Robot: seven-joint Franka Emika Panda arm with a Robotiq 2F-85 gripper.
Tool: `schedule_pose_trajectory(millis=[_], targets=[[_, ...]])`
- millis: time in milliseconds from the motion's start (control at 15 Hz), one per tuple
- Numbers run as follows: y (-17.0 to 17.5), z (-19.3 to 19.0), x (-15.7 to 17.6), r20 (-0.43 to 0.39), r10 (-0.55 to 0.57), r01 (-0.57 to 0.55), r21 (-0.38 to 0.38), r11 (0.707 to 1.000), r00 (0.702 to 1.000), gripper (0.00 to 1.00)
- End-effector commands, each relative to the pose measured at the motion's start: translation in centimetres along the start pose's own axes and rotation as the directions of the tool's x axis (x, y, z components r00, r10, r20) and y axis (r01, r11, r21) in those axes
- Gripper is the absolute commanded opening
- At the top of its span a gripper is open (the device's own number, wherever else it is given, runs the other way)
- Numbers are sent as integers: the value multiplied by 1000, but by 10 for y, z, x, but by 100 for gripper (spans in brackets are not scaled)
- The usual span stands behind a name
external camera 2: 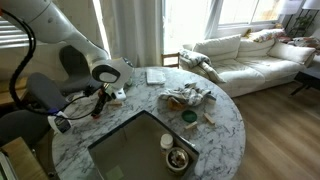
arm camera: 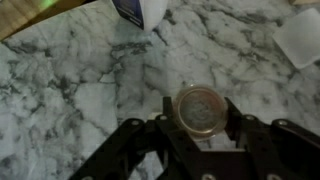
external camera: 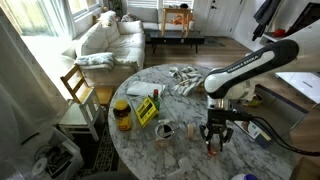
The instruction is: Turn the container with an orange lid on the over
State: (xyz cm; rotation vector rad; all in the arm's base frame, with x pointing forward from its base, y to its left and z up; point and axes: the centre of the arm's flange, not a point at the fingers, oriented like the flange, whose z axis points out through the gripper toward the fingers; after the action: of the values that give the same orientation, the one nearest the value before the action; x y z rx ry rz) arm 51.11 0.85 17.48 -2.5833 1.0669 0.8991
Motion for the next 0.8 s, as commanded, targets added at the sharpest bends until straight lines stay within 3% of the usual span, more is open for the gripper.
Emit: schedule_pose_trajectory(millis=[0, 200, 400, 733], targets=[[25, -23, -13, -86, 176, -173, 49, 984, 981, 24], [34, -32, -16, -151, 306, -287, 133, 949, 940, 24], [29, -33, -23, -266, 395, -345, 214, 914, 879, 24], [15, -28, -37, -473, 488, -371, 323, 870, 733, 24]])
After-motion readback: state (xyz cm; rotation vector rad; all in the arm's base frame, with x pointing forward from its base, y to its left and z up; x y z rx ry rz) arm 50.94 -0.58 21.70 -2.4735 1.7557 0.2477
